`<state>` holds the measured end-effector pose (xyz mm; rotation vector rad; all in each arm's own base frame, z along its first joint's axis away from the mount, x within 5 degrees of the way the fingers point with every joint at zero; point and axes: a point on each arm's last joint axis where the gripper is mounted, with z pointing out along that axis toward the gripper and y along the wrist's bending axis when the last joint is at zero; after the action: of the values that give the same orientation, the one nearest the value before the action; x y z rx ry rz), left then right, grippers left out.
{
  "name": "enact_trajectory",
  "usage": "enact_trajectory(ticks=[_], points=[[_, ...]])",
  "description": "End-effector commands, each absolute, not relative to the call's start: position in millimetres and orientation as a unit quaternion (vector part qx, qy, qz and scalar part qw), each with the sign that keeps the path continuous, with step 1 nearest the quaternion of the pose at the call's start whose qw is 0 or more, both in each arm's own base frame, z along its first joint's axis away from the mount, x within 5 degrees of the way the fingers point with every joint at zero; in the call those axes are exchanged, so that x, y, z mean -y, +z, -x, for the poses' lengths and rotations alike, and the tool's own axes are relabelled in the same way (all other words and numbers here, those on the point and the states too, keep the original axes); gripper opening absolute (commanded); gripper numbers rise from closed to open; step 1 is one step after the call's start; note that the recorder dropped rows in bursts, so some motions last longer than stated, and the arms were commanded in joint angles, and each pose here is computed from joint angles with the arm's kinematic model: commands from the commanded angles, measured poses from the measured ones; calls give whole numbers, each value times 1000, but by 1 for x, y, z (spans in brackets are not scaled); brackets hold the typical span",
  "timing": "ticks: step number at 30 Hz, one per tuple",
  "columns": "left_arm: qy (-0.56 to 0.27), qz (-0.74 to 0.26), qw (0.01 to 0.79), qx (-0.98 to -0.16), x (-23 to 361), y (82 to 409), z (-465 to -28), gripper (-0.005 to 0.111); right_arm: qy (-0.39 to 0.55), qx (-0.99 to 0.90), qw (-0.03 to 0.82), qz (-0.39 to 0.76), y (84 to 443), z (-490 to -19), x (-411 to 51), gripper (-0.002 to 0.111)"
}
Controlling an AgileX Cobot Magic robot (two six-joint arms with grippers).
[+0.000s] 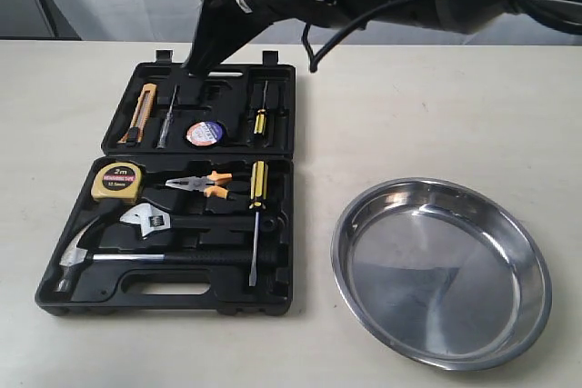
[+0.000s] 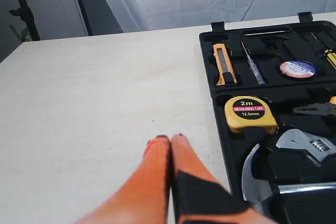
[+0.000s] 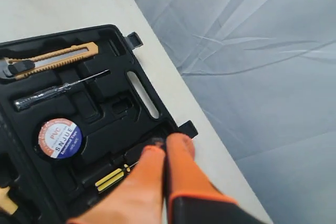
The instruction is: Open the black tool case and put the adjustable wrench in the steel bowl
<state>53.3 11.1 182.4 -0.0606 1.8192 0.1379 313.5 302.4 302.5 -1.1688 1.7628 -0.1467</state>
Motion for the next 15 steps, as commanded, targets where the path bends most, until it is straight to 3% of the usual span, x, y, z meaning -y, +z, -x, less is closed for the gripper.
enact_trajectory(ticks=[1,7,15], points=[[60,27,617,-784,-11,184,-53,0,-43,-764,468,442,299,-313,-298,-1],[60,27,617,-784,-11,184,-53,0,38,-827,410,383,287,-305,-301,-1],[60,27,616,-785,-11,184,-53,0,72,-833,306,456,249,-296,-314,-1]])
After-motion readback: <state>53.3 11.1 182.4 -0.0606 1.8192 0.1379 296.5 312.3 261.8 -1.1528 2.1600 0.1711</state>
